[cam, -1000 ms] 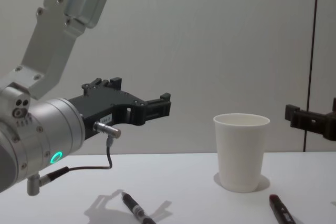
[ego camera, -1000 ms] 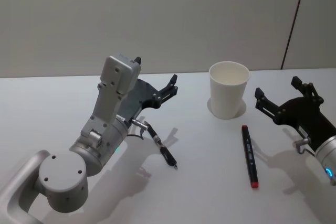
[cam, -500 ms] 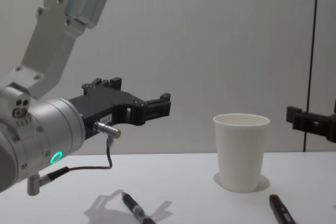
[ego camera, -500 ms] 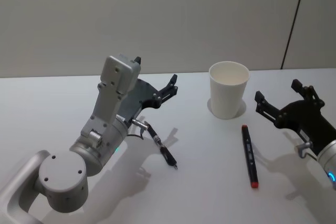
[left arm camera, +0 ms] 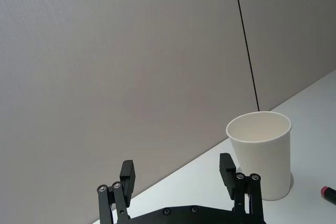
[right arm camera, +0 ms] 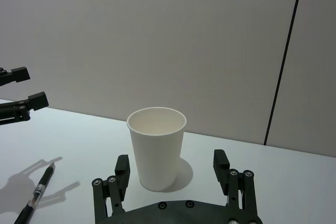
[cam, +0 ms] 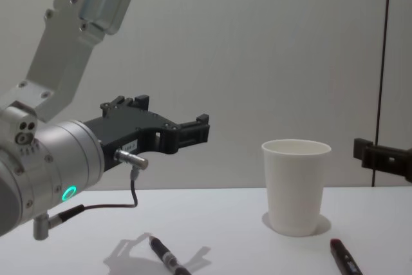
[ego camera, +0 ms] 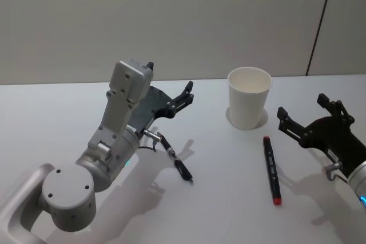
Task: Place the pen into the pen holder.
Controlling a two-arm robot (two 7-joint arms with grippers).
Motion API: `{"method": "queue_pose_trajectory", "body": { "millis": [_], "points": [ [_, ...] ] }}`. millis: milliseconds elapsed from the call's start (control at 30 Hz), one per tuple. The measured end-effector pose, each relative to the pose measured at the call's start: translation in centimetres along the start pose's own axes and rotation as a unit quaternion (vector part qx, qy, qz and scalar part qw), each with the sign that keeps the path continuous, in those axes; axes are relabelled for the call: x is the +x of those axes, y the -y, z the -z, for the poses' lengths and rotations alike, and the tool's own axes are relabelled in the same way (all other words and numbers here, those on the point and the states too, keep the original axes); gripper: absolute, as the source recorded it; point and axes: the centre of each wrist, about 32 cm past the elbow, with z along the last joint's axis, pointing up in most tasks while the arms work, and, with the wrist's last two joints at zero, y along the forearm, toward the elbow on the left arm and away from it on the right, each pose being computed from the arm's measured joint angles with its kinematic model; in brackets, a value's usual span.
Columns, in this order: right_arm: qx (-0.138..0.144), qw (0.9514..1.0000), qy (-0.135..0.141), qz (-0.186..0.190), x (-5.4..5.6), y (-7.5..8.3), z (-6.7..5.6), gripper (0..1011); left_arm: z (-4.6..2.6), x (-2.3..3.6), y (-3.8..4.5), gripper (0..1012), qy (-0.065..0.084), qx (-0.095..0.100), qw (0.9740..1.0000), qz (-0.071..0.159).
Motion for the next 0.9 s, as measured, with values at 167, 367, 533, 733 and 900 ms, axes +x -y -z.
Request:
{"method": "queue_pose_trajectory", "body": {
  "millis": [167,367,533,733,900],
  "points": [
    [-0.006,1.0000,0.001,-0.001,-0.2,0.4,-0.2,1002,0.00,0.00,0.00,1001,0.000,0.000,1.0000,0.000],
    [-0.012,0.9999,0.001,-0.001,-0.3,0.9,-0.3,1002,0.00,0.00,0.00,1001,0.000,0.000,1.0000,0.000],
    [-0.021,0.9998,0.000,-0.002,-0.6,1.4,-0.5,1001,0.00,0.00,0.00,1001,0.000,0.000,1.0000,0.000],
    [-0.031,0.9995,-0.002,-0.005,-0.8,2.0,-0.7,1002,0.00,0.00,0.00,1001,0.000,0.000,1.0000,0.000],
    [-0.040,0.9992,-0.005,-0.006,-1.1,2.5,-0.8,1001,0.00,0.00,0.00,1001,0.000,0.000,1.0000,0.000]
  ]
}}
